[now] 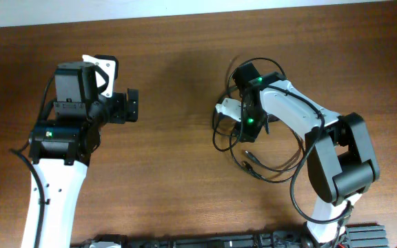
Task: Untangle cables
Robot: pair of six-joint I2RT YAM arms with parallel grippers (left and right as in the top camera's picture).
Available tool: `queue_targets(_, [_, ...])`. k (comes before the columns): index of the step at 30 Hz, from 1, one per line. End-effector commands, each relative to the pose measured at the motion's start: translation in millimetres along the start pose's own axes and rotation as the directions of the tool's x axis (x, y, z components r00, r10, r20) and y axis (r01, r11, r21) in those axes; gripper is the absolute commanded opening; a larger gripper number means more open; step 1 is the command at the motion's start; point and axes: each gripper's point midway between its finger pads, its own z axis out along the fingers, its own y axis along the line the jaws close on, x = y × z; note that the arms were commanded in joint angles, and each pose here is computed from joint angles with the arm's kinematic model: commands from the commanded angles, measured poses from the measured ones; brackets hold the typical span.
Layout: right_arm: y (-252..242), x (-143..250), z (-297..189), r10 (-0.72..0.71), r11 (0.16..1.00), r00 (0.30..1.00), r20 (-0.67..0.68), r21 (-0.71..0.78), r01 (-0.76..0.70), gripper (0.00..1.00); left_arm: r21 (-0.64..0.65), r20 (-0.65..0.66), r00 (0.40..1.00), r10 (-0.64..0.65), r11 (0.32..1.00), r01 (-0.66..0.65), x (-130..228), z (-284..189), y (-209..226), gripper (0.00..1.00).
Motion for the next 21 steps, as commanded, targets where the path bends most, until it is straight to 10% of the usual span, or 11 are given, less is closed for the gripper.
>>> queue_targets(1, [-22,11,-14,0.002,0.993,0.996,-0.09,0.121,0.009,0.39,-0.006,0.015,1.0,-0.016,1.0,0.016,-3,-5,2,0.99])
queue_targets(4, [-17,14,-18,0.004,0.995,0.994,-0.107,0.101,0.007,0.11,-0.006,0.015,1.0,-0.016,1.0,0.016,-3,-5,2,0.99])
queue_targets(7, [-14,17,-20,0.004,0.996,0.993,-0.119,0.091,0.007,0.04,-0.006,0.015,1.0,-0.016,1.0,0.016,-3,-5,2,0.99])
queue_targets(14, [-1,-12,-43,-0.008,1.0,1.0,0.026,0.02,0.007,0.04,-0.006,0.015,1.0,-0.016,1.0,0.016,-3,-5,2,0.99])
queue_targets(21, [17,-105,-163,-0.069,0.993,0.895,0.44,-0.053,0.102,0.04,-0.006,0.015,1.0,-0.016,1.0,0.016,-3,-5,2,0.99])
